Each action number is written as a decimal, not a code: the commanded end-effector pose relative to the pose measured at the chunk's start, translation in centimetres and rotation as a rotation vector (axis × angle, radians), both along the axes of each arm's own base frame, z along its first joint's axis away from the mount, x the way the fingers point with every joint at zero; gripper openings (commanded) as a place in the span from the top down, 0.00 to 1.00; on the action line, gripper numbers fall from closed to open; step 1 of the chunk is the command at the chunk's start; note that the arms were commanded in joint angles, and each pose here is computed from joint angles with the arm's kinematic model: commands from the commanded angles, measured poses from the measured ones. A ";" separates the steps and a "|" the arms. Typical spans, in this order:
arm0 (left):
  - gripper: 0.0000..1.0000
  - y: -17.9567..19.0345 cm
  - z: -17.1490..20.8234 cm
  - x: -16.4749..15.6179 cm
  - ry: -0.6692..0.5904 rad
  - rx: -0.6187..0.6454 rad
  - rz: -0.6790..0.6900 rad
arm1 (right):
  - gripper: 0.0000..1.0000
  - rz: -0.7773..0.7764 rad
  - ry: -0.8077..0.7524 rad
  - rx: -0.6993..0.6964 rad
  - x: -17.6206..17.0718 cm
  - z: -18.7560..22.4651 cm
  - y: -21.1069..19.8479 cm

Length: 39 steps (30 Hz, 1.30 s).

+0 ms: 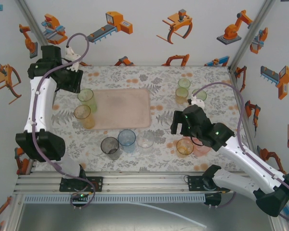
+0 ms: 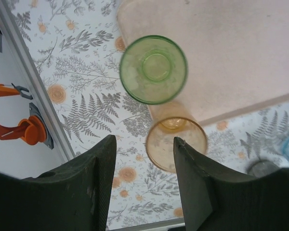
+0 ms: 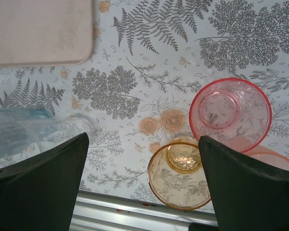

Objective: Place the glasses into the tray

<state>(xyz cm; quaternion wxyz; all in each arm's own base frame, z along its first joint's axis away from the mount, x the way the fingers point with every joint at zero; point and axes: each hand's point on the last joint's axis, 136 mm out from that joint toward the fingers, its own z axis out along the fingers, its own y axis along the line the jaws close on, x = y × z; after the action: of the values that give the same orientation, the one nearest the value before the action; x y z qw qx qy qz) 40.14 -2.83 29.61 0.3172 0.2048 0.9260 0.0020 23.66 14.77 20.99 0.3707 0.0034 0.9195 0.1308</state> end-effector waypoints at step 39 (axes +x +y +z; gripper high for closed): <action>0.26 -16.4 -6.4 -16.9 0.166 -0.022 -0.621 | 0.17 -0.049 -0.002 0.067 -1.2 1.1 -1.0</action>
<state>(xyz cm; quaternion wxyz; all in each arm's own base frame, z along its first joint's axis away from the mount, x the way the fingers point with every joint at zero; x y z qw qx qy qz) 23.22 -19.38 24.11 0.2346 0.4628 0.8442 -0.1345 22.85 14.62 21.82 0.3658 0.0181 0.9180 0.1522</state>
